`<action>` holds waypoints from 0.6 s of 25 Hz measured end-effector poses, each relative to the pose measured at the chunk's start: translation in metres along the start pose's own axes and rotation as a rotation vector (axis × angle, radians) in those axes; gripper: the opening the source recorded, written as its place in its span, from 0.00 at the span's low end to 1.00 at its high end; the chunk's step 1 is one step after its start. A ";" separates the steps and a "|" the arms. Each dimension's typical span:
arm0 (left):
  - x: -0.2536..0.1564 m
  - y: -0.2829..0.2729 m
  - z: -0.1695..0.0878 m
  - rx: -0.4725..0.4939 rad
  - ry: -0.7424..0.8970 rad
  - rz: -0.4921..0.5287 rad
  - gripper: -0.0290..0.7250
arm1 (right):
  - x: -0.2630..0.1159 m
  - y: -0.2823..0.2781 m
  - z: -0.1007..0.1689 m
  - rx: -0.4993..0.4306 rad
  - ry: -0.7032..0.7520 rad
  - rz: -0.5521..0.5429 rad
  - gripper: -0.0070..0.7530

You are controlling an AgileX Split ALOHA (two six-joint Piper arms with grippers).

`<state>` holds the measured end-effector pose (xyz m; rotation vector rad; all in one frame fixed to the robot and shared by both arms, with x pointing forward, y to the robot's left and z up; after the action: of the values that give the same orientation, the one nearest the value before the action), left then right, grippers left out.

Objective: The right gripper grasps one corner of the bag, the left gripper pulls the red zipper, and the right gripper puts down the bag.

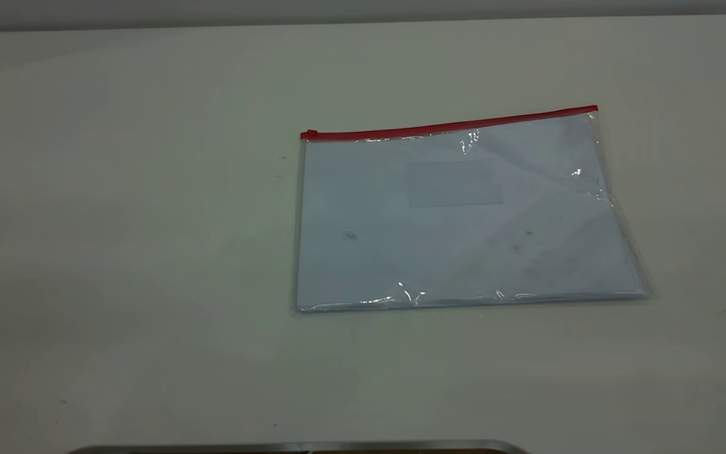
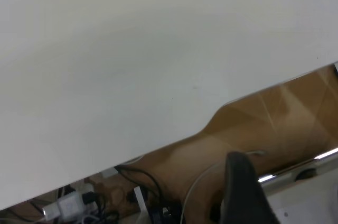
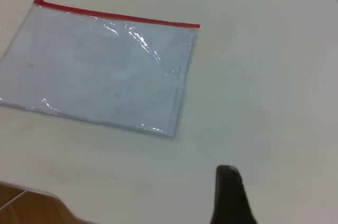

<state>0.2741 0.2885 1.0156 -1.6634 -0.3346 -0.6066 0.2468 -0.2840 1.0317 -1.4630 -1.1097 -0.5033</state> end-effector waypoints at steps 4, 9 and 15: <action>-0.005 -0.006 0.003 0.052 -0.087 -0.073 0.68 | 0.000 0.000 0.000 0.000 0.000 0.000 0.69; -0.015 -0.017 0.006 0.163 -0.227 -0.206 0.68 | 0.000 0.000 0.000 0.000 0.000 0.000 0.69; -0.026 -0.024 0.003 0.191 -0.249 -0.311 0.68 | 0.000 0.000 0.000 0.000 0.000 0.000 0.69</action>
<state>0.2403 0.2995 1.0206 -1.5147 -0.8180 -0.5760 0.2468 -0.2840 1.0317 -1.4630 -1.1097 -0.5033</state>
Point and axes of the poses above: a point on each arm's last joint axis where the gripper is mounted, y pointing out along that axis toward the gripper, z along the wrist's bending axis when the last joint is at zero, x = y × z, the point moved 2 cm from there along y, pointing out along that axis toward the gripper, and after that the axes turned 10 degrees about -y, right-handed, at the moved point
